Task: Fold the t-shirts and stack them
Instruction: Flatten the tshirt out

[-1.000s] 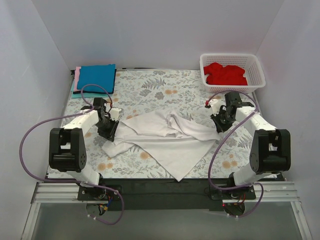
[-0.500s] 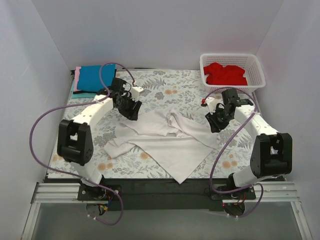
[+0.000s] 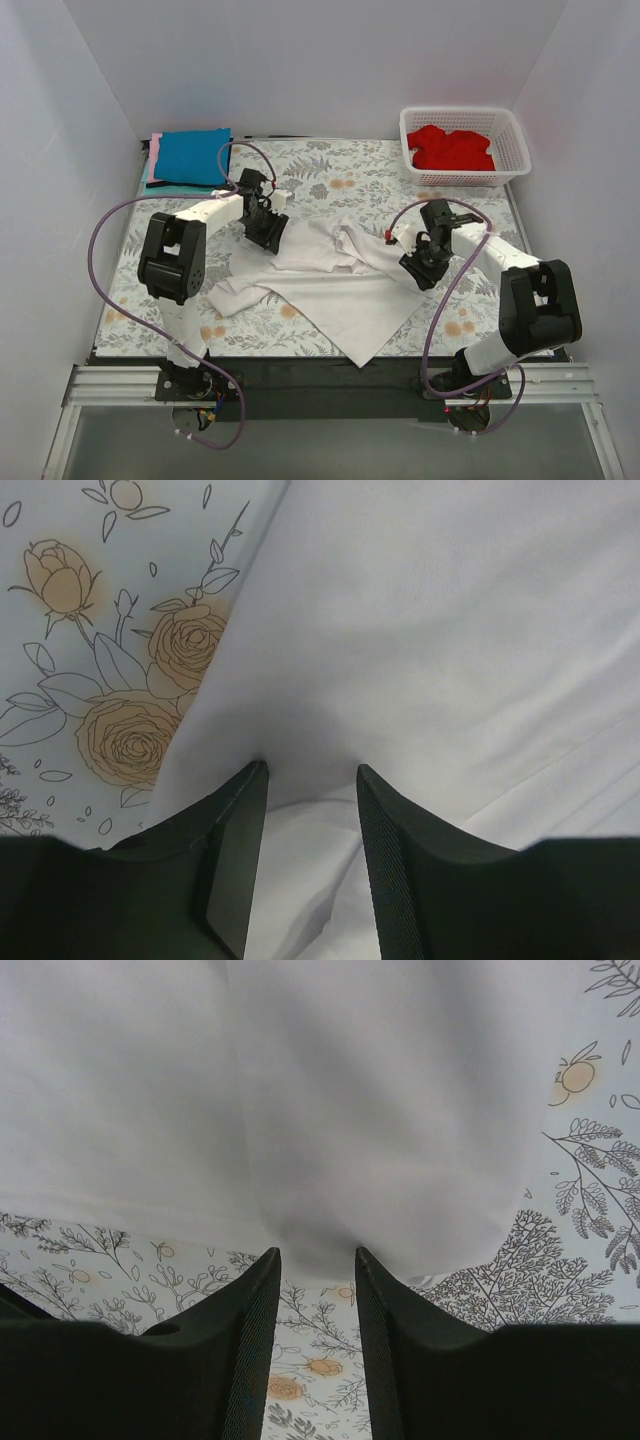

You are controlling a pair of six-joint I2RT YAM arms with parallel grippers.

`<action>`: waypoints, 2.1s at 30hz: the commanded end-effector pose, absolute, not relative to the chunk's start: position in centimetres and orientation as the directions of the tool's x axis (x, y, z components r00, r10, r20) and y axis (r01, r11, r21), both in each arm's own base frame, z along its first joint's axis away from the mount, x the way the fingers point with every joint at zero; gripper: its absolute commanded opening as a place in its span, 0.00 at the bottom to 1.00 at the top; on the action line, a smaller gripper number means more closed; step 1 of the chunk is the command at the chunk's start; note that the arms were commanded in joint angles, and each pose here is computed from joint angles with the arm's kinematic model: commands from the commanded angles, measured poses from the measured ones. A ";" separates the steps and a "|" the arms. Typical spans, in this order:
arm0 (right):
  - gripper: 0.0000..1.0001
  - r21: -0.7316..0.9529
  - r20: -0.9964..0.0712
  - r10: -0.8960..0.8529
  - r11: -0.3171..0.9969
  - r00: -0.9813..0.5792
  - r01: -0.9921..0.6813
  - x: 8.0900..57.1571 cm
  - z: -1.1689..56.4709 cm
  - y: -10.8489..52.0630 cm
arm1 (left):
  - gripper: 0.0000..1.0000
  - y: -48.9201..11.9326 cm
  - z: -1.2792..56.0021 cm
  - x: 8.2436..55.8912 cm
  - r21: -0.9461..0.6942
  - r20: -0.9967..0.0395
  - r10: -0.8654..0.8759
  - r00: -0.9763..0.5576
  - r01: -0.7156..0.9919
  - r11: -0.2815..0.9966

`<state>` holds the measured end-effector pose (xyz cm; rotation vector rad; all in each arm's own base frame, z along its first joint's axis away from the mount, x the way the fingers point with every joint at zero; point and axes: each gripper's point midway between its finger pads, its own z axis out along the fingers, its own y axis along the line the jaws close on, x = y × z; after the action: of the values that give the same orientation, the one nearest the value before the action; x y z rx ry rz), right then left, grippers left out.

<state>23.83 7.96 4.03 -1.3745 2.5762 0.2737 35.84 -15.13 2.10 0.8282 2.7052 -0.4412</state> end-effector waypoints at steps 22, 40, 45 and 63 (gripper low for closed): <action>0.39 0.046 -0.203 -0.872 0.446 -0.445 -0.894 22.5 1.0 7.6 | 0.39 -12.6 0.9 34.0 -0.181 -0.259 0.482 -0.837 0.532 0.827; 0.01 -0.015 -0.274 -0.861 0.449 -0.428 -0.893 24.8 5.0 8.5 | 0.34 -11.2 2.5 36.8 -0.162 -0.351 0.466 -0.812 0.544 0.824; 0.01 0.022 -0.359 -0.819 0.472 -0.448 -0.881 25.2 7.1 10.3 | 0.35 -14.0 9.5 38.8 -0.258 -0.552 0.392 -0.736 0.598 0.759; 0.01 0.241 -0.414 -0.556 0.696 -0.721 -0.676 29.6 7.7 8.6 | 0.33 -31.2 13.5 27.9 0.106 -0.790 0.612 0.029 0.990 0.090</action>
<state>29.65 7.66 6.97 -1.0613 2.5835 0.4114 27.92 -28.45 12.61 1.4683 1.8885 -0.7288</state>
